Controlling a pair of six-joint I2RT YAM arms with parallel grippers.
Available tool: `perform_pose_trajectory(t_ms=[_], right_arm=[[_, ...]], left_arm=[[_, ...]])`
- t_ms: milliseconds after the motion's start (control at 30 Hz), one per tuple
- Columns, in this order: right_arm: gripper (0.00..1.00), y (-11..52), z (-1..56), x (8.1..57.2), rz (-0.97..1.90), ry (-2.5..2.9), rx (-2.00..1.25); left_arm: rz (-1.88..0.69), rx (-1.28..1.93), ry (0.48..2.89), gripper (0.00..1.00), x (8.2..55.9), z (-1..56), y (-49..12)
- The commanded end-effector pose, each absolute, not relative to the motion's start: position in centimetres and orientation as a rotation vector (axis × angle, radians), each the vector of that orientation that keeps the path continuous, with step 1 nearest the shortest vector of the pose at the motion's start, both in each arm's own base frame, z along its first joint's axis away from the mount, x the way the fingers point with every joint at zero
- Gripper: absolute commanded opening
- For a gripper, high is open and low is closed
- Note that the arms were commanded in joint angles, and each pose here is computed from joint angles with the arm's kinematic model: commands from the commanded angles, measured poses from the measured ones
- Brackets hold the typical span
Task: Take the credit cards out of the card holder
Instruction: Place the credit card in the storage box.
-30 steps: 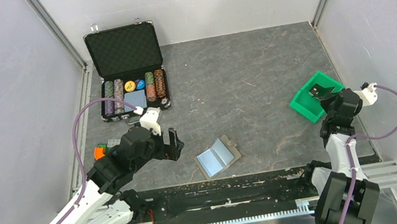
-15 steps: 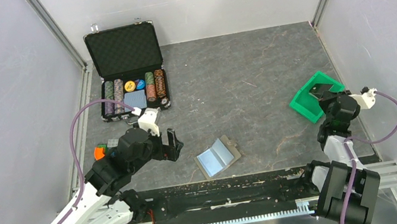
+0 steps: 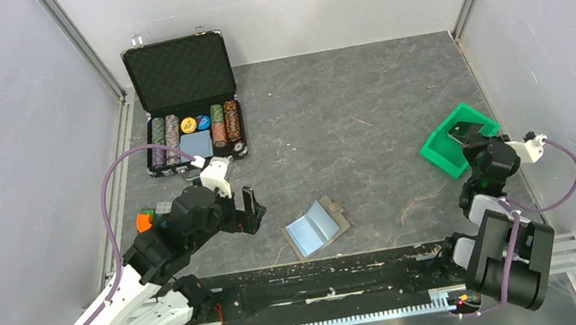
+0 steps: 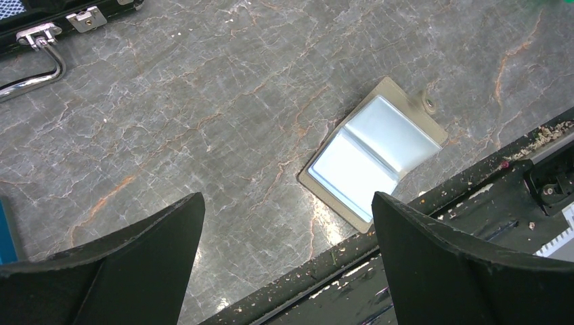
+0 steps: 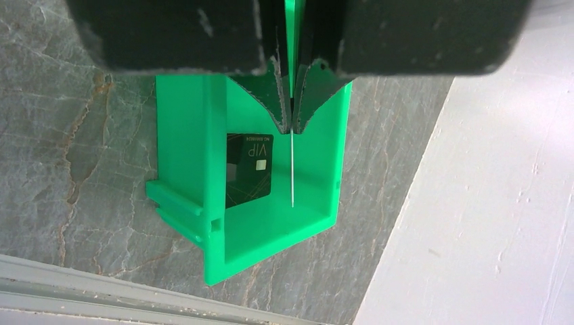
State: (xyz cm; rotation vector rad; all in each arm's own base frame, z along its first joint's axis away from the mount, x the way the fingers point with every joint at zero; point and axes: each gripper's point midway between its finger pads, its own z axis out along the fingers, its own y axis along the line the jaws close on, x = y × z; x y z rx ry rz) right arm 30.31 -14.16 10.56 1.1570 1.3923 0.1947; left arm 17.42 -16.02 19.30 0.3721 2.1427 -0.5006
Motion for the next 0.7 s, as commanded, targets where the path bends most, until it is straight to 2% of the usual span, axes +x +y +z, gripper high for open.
perform_pose_trajectory(t_ms=[0, 667], right_arm=[[0.0, -15.0, 12.3, 30.9, 0.194, 1.312, 1.118], [0.0, -15.2, 10.6, 31.7, 0.209, 1.316, 1.128]], left_arm=[[-0.488, 0.425, 2.111, 1.0, 17.5, 19.7, -16.0], [-0.484, 0.425, 2.111, 1.0, 17.5, 19.7, -16.0]])
